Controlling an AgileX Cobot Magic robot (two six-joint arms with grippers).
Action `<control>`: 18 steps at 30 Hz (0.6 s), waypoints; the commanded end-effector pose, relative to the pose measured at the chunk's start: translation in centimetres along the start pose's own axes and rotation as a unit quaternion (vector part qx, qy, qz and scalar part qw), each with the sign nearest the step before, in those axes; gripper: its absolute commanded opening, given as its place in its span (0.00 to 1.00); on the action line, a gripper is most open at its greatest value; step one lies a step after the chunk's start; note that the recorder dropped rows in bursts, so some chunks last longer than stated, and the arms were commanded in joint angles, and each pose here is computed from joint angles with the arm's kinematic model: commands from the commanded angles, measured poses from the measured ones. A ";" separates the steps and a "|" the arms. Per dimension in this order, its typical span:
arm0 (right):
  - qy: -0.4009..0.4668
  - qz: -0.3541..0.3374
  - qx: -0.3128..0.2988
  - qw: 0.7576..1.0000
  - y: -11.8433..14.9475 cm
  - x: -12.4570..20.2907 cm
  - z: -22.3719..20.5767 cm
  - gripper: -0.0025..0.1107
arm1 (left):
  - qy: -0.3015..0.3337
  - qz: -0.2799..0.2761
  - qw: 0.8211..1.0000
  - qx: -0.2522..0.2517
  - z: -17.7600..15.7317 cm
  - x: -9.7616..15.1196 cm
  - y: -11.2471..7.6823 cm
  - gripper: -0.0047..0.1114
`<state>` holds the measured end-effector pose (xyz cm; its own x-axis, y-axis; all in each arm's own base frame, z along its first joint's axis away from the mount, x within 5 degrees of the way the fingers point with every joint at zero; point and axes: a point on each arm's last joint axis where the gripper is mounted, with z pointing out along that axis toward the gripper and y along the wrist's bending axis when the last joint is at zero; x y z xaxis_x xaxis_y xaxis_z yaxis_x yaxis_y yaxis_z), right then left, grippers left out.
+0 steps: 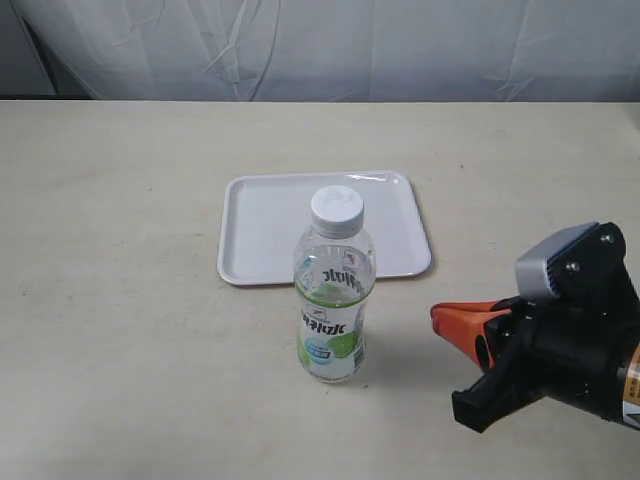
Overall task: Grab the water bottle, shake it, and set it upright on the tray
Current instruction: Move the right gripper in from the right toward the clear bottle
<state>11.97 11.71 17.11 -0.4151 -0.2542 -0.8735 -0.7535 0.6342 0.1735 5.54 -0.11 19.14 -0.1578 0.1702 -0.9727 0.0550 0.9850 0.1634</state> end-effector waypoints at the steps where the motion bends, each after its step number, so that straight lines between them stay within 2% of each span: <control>1: -0.050 -0.015 -0.046 0.998 1.2 -0.7 0.0 0.02 | -0.007 -0.002 1.000 0.000 0.0 0.0 0.0 0.04; 11: -0.080 -0.007 -0.079 0.994 1.8 -1.3 -0.1 0.02 | -0.007 -0.002 1.000 0.000 0.0 0.0 0.0 0.04; 18: -0.032 0.015 -0.048 0.998 1.2 -0.4 0.3 0.02 | -0.007 -0.002 1.000 0.000 0.0 0.0 0.0 0.04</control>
<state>11.35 12.87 18.12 -0.3712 -0.1677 -0.9133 -0.8051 0.5482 0.2265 5.54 -0.11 19.14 -0.1578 0.1702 -0.9727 0.0550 0.9850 0.1634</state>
